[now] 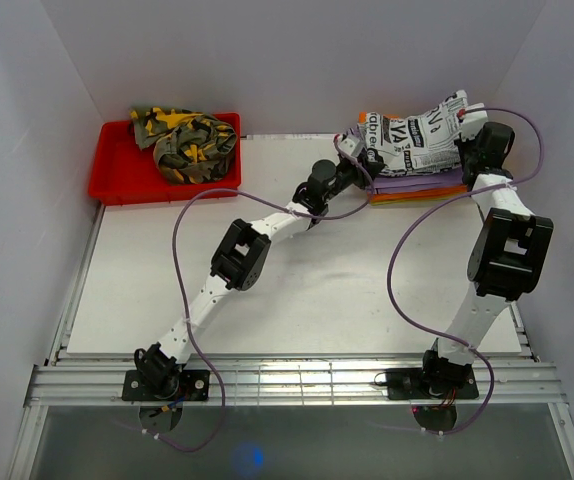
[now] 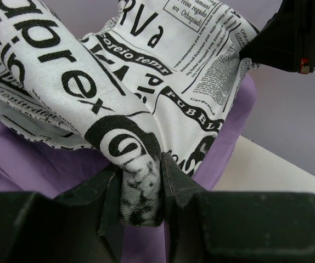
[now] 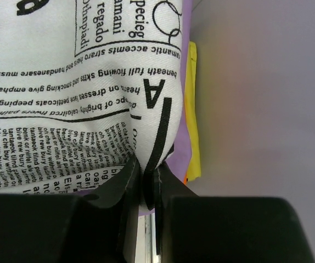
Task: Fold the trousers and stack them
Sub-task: Neatly place the folded trousers to the corner
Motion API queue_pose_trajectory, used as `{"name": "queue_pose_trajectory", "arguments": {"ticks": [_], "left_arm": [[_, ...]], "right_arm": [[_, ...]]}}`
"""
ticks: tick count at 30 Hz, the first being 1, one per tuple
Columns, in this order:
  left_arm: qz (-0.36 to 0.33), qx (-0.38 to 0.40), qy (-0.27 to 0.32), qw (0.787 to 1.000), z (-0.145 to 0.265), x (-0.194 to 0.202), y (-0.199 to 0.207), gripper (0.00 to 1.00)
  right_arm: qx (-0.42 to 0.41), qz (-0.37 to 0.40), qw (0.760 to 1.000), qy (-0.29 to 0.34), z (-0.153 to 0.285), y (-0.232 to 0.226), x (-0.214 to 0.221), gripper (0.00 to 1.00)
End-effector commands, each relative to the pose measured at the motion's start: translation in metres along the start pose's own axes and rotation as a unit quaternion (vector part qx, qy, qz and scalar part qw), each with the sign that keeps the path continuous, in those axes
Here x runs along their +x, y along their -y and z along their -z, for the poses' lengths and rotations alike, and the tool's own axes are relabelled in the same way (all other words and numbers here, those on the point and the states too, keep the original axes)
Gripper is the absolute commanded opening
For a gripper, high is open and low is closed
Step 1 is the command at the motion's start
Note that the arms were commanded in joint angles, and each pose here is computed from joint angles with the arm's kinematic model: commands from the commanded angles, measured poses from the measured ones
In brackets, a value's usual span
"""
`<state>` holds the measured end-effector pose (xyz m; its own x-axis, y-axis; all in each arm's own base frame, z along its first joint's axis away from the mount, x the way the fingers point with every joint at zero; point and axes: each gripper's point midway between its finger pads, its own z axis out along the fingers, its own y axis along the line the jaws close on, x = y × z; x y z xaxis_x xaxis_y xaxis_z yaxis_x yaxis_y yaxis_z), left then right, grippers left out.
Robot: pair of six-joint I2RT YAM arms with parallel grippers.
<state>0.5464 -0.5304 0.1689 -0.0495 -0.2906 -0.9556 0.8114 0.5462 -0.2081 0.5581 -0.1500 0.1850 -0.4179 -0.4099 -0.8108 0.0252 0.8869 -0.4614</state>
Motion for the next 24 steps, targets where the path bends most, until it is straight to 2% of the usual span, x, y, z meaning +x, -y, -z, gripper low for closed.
{"name": "queue_pose_trajectory", "arguments": {"ticks": [1, 4, 6, 9, 10, 12, 13, 16, 17, 18, 19, 20, 21, 22, 23, 24], "left_arm": [[-0.046, -0.057, 0.041, 0.996, 0.002, -0.032, -0.047, 0.0], [-0.049, -0.072, 0.031, 0.996, 0.006, -0.019, -0.057, 0.0], [-0.051, -0.081, 0.026, 0.995, 0.008, -0.013, -0.062, 0.06], [-0.057, -0.094, 0.028, 0.994, 0.009, -0.015, -0.069, 0.09], [-0.058, -0.098, 0.028, 0.993, 0.009, -0.017, -0.072, 0.15], [-0.062, -0.104, 0.032, 0.992, 0.01, -0.023, -0.077, 0.2], [-0.063, -0.108, 0.032, 0.992, 0.011, -0.026, -0.08, 0.28], [-0.068, -0.116, 0.034, 0.99, 0.015, -0.038, -0.089, 0.45], [-0.069, -0.121, 0.035, 0.99, 0.017, -0.043, -0.095, 0.53], [-0.069, -0.121, 0.034, 0.99, 0.019, -0.047, -0.095, 0.56], [-0.074, -0.123, 0.044, 0.989, 0.019, -0.067, -0.094, 0.59], [-0.075, -0.131, 0.036, 0.988, 0.025, -0.065, -0.1, 0.68], [-0.079, -0.135, 0.032, 0.987, 0.028, -0.071, -0.102, 0.73], [-0.081, -0.138, 0.045, 0.986, 0.031, -0.099, -0.101, 0.79], [-0.074, -0.149, 0.031, 0.986, 0.041, -0.093, -0.11, 0.84], [-0.07, -0.152, 0.027, 0.985, 0.046, -0.1, -0.112, 0.92]], "right_arm": [[0.196, 0.004, 0.981, -0.002, 0.024, 0.116, 0.007, 0.08], [0.2, 0.004, 0.98, -0.011, 0.024, 0.113, 0.017, 0.08], [0.205, 0.003, 0.979, -0.021, 0.022, 0.113, 0.024, 0.08], [0.214, 0.002, 0.976, -0.036, 0.02, 0.115, 0.031, 0.08], [0.215, 0.003, 0.976, -0.04, 0.02, 0.114, 0.034, 0.08], [0.216, 0.004, 0.975, -0.047, 0.019, 0.113, 0.039, 0.08], [0.219, 0.002, 0.975, -0.049, 0.02, 0.113, 0.04, 0.08], [0.232, -0.006, 0.971, -0.058, 0.019, 0.118, 0.043, 0.08], [0.232, -0.011, 0.97, -0.068, 0.017, 0.117, 0.047, 0.08], [0.237, -0.017, 0.969, -0.065, 0.017, 0.122, 0.041, 0.11], [0.237, -0.023, 0.969, -0.067, 0.016, 0.122, 0.041, 0.2], [0.233, -0.034, 0.969, -0.075, 0.015, 0.12, 0.043, 0.24], [0.236, -0.038, 0.968, -0.073, 0.016, 0.122, 0.04, 0.27], [0.237, -0.041, 0.968, -0.072, 0.016, 0.123, 0.039, 0.35], [0.238, -0.044, 0.968, -0.07, 0.018, 0.124, 0.037, 0.58], [0.234, -0.051, 0.968, -0.075, 0.019, 0.121, 0.039, 0.69]]}}
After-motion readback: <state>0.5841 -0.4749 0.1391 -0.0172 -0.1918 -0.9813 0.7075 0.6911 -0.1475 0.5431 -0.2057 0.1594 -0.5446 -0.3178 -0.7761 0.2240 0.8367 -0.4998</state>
